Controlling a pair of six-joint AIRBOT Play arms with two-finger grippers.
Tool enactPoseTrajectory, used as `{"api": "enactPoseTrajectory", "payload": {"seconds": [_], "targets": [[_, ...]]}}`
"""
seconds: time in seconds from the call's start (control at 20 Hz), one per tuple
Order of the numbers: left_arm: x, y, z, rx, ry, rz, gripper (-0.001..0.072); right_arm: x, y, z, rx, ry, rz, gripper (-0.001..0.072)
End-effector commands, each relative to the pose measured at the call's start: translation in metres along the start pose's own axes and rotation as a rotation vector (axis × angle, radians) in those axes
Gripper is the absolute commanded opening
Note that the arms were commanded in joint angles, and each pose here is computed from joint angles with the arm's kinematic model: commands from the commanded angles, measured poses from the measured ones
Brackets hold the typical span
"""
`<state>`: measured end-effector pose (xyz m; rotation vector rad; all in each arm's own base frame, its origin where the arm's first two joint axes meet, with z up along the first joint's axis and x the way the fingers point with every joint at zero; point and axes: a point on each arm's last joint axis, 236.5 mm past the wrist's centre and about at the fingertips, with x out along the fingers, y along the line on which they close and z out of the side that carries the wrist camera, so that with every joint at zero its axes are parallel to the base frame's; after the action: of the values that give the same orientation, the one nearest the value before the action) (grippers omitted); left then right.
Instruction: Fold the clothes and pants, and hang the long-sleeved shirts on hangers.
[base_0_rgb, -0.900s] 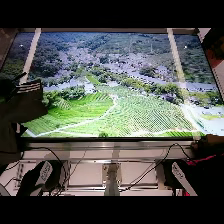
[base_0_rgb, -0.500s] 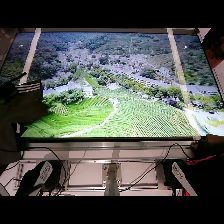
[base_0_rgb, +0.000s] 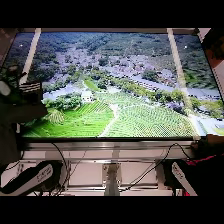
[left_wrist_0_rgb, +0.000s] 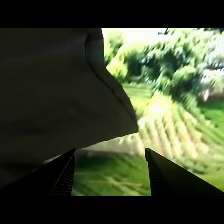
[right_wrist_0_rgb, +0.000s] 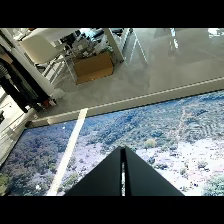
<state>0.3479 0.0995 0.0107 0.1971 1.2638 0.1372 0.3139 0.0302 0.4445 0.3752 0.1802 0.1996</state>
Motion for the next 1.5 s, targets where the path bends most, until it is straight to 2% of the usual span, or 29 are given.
{"api": "enactPoseTrajectory", "payload": {"seconds": [0.0,0.2,0.35,0.6,0.75,0.95,1.0,1.35,1.45], "targets": [[0.027,0.019,-0.012,0.285,0.171,0.219,0.05,0.0,0.0,0.0,0.0,-0.001,0.0,0.0009],[0.05,0.005,-0.028,0.449,0.282,0.165,0.052,0.0,0.0,0.0,0.0,-0.001,0.0,0.001],[0.065,-0.005,-0.023,0.467,0.263,0.131,0.052,0.0,0.0,0.0,0.0,-0.001,0.0,0.001],[0.087,0.002,0.001,0.386,0.177,0.204,0.0516,0.0,0.0,0.0,0.0,-0.001,0.0,0.001],[0.097,-0.004,0.02,0.245,0.081,0.204,0.0516,0.0,0.0,0.0,0.0,-0.001,0.0,0.001],[0.099,-0.004,0.041,0.226,-0.013,0.203,0.0511,0.0,0.0,0.0,0.0,-0.001,0.0,0.0009],[0.1,0.001,0.042,0.215,-0.02,0.21,0.0487,0.0,0.0,0.0,0.0,-0.001,0.0,0.001],[0.105,0.042,0.025,0.099,0.016,0.234,0.0485,0.0,0.0,0.0,0.0,-0.001,0.0,0.001],[0.105,0.046,0.021,0.087,0.027,0.238,0.0462,0.0,0.0,0.0,0.0,-0.001,0.0,0.001]]}}
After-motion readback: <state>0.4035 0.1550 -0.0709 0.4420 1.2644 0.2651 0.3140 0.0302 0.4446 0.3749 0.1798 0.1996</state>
